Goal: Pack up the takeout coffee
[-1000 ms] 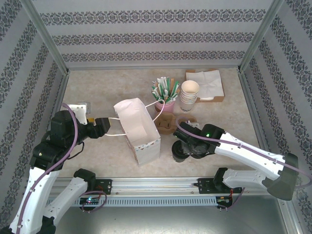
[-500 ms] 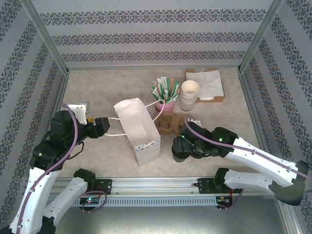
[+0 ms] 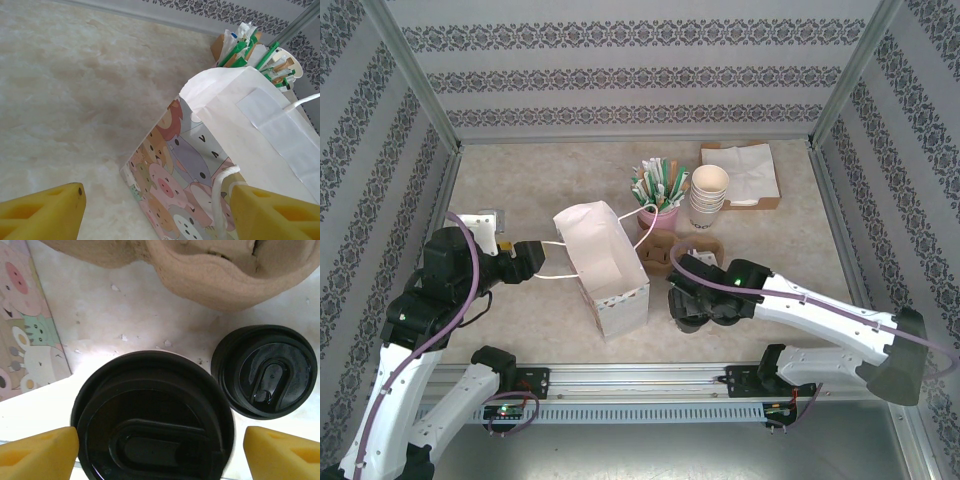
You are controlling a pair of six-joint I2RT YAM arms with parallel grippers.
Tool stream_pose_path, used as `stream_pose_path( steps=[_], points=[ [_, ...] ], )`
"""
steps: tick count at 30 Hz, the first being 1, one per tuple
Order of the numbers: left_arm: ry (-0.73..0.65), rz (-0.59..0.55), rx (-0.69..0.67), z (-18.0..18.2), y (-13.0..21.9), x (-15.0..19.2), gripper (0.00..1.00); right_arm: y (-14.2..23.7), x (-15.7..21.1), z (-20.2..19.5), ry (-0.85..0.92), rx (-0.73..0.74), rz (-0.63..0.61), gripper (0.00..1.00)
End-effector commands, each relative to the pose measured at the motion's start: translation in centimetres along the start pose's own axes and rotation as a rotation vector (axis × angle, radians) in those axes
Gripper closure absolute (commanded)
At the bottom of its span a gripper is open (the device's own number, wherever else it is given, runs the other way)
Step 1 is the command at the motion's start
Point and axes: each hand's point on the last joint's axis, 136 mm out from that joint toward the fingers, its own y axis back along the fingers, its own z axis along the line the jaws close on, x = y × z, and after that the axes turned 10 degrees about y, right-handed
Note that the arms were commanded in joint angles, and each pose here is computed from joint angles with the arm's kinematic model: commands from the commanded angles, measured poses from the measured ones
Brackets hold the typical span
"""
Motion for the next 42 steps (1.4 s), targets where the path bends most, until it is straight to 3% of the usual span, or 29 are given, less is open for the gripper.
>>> stream_pose_path(
  steps=[1, 6, 23, 42],
  points=[
    [-0.002, -0.023, 0.0, 0.1, 0.3, -0.4, 0.23, -0.5, 0.4, 0.0, -0.002, 0.008, 0.003, 0.18],
    [0.001, -0.018, 0.003, 0.0, 0.0, -0.3, 0.23, -0.3, 0.2, 0.1, 0.0, 0.01, -0.003, 0.22],
    [0.0, -0.01, -0.004, 0.2, 0.1, -0.1, 0.23, 1.6, -1.2, 0.4, 0.017, 0.01, -0.055, 0.17],
    [0.009, -0.006, -0.004, 0.1, 0.2, -0.1, 0.23, -1.0, 0.5, -0.1, 0.041, 0.063, 0.023, 0.15]
  ],
)
